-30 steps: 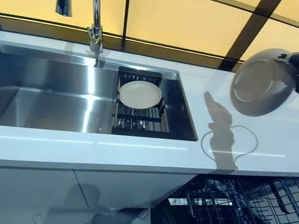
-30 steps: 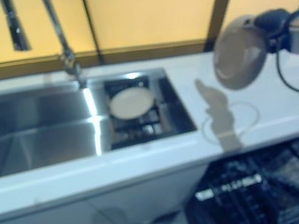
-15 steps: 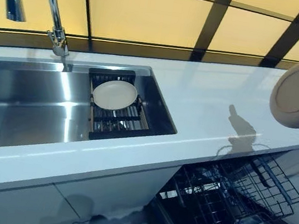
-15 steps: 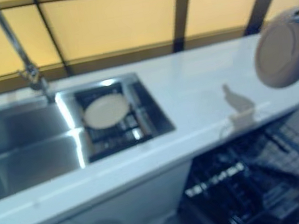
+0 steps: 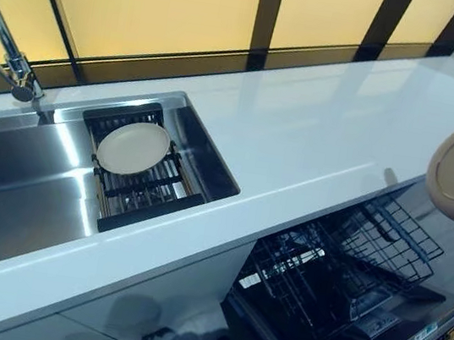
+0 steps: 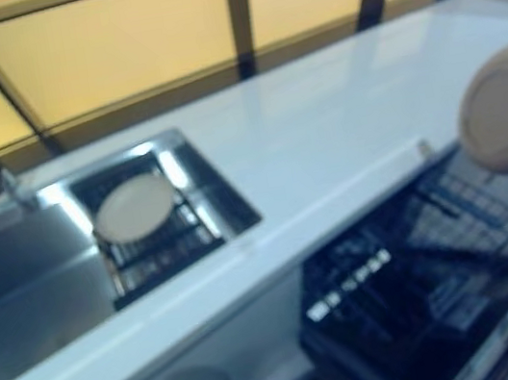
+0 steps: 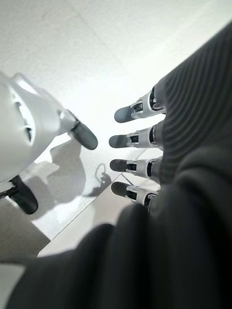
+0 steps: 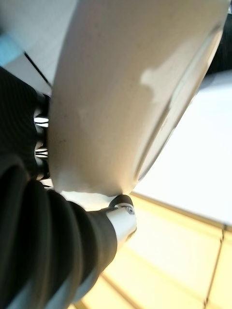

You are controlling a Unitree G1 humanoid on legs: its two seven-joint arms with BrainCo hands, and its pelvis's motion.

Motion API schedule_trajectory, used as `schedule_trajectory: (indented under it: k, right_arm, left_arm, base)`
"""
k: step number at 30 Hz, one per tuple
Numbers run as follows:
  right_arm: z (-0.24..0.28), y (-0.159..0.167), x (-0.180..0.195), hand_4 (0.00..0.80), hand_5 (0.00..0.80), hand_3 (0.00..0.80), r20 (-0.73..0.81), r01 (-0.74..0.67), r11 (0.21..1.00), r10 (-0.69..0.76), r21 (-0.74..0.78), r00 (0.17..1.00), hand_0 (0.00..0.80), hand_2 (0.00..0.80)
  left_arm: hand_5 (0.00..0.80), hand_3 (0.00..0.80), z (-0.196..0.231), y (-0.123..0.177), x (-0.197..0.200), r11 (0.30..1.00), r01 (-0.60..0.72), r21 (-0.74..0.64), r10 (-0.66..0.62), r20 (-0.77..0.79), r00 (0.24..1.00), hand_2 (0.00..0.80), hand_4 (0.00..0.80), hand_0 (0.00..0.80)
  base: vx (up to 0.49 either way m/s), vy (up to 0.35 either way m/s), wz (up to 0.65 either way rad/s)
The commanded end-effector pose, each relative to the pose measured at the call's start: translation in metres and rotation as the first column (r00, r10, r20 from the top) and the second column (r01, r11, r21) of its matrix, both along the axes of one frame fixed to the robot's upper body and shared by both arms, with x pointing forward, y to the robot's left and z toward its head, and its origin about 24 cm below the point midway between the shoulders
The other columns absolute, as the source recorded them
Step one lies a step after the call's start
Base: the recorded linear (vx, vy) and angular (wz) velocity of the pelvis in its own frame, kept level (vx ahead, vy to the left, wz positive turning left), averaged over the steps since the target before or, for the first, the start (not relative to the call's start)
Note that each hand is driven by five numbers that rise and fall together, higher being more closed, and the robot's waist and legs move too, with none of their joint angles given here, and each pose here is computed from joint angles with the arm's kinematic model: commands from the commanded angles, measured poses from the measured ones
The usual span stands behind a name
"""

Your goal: Take plates into dishwasher

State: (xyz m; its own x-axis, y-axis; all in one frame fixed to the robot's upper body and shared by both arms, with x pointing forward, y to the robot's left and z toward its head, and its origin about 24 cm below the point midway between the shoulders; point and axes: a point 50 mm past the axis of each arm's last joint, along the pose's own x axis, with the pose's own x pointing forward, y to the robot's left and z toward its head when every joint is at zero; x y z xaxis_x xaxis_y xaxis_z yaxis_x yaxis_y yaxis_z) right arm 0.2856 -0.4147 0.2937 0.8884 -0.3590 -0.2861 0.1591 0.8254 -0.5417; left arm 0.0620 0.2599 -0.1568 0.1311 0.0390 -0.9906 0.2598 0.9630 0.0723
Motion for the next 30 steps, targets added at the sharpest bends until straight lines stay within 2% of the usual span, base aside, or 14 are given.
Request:
schedule_trajectory:
  k: [1, 14, 25, 30]
  right_arm:
    - [0.04, -0.004, -0.015, 0.8, 0.8, 0.8, 0.118, -0.028, 0.991, 0.044, -0.131, 0.992, 0.8, 0.8]
    - [0.018, -0.01, -0.022, 0.8, 0.8, 0.8, -0.033, -0.09, 0.95, 0.084, -0.298, 0.996, 0.8, 0.8]
    - [0.004, 0.002, -0.022, 0.8, 0.8, 0.8, -0.129, -0.217, 0.834, 0.175, -0.508, 0.976, 0.8, 0.8]
    - [-0.006, 0.007, -0.02, 0.8, 0.8, 0.8, -0.155, -0.247, 0.799, 0.193, -0.548, 0.969, 0.8, 0.8]
  left_arm:
    - [0.0, 0.0, 0.009, 0.023, 0.012, 0.994, 0.084, 0.074, -0.085, 0.008, 0.996, 0.0, 0.0, 0.0]
    - [0.0, 0.0, 0.009, 0.019, 0.016, 0.99, 0.124, 0.072, -0.127, 0.039, 0.991, 0.0, 0.0, 0.0]
    - [0.0, 0.0, 0.008, 0.015, 0.016, 0.988, 0.138, 0.064, -0.142, 0.061, 0.988, 0.0, 0.0, 0.0]
    - [0.0, 0.0, 0.008, 0.014, 0.018, 0.988, 0.137, 0.066, -0.142, 0.076, 0.987, 0.0, 0.0, 0.0]
  base:
    - [-0.036, -0.042, -0.03]
    - [-0.031, -0.017, -0.05]
    - [0.0, 0.0, 0.0]
    - [-0.007, -0.002, 0.0]
